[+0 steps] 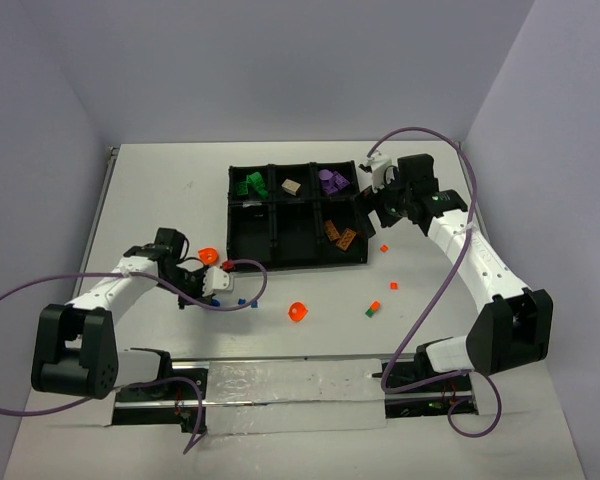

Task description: Sort the legos into containers by color

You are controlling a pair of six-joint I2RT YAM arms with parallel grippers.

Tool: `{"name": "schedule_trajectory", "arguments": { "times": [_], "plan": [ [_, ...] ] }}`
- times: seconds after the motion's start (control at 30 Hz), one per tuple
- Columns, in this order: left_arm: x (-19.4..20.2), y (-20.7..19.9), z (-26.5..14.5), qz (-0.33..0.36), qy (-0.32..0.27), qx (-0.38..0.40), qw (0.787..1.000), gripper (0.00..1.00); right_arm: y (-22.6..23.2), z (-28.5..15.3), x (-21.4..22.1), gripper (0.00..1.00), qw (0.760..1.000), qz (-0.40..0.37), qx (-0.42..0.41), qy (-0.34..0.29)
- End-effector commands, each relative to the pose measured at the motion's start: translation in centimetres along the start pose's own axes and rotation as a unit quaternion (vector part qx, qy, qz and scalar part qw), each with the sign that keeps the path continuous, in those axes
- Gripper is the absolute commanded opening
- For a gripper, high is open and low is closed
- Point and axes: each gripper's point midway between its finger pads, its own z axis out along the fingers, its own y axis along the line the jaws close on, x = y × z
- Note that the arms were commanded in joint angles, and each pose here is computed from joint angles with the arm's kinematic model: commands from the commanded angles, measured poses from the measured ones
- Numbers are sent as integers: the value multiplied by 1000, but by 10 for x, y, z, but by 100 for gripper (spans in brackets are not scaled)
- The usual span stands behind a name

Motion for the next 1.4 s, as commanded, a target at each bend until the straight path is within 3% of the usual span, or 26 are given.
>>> {"name": "schedule_trajectory", "arguments": {
  "times": [0.0, 0.13, 0.33, 0.57, 0.73, 0.87, 0.97, 1.1, 1.2, 1.37],
  "plan": [
    [-48, 19, -27, 7, -61, -22, 998, 0, -1, -10, -6, 100, 1000, -9, 1, -14],
    [-110, 45, -55, 3, -122, -50, 991, 0, -2, -9, -4, 100, 1000, -1, 1, -12],
    [-178, 95, -64, -79, -187, -121, 972, 0, -4, -9, -2, 100, 1000, 8, 4, -12],
    [-171, 144, -30, -158, -153, -152, 964, 9, -11, -13, -2, 100, 1000, 11, 13, -14],
    [-160, 174, -15, -185, -132, -185, 956, 9, -13, -12, 3, 100, 1000, 15, 13, -7],
    [-159, 189, -12, -196, -126, -198, 952, 29, -14, -11, 9, 100, 1000, 14, 11, 3],
    [-165, 192, -21, -193, -133, -209, 949, 47, -15, -11, 15, 100, 1000, 12, 12, 11],
    [-175, 184, -48, -186, -160, -222, 944, 56, -18, -10, 21, 100, 1000, 15, 13, 17],
    [-167, 178, -69, -201, -170, -235, 936, 58, -21, -11, 26, 100, 999, 16, 18, 26],
    [-112, 169, -109, -254, -150, -290, 910, 57, -40, -9, 60, 97, 994, 29, 61, 85]
  ]
}}
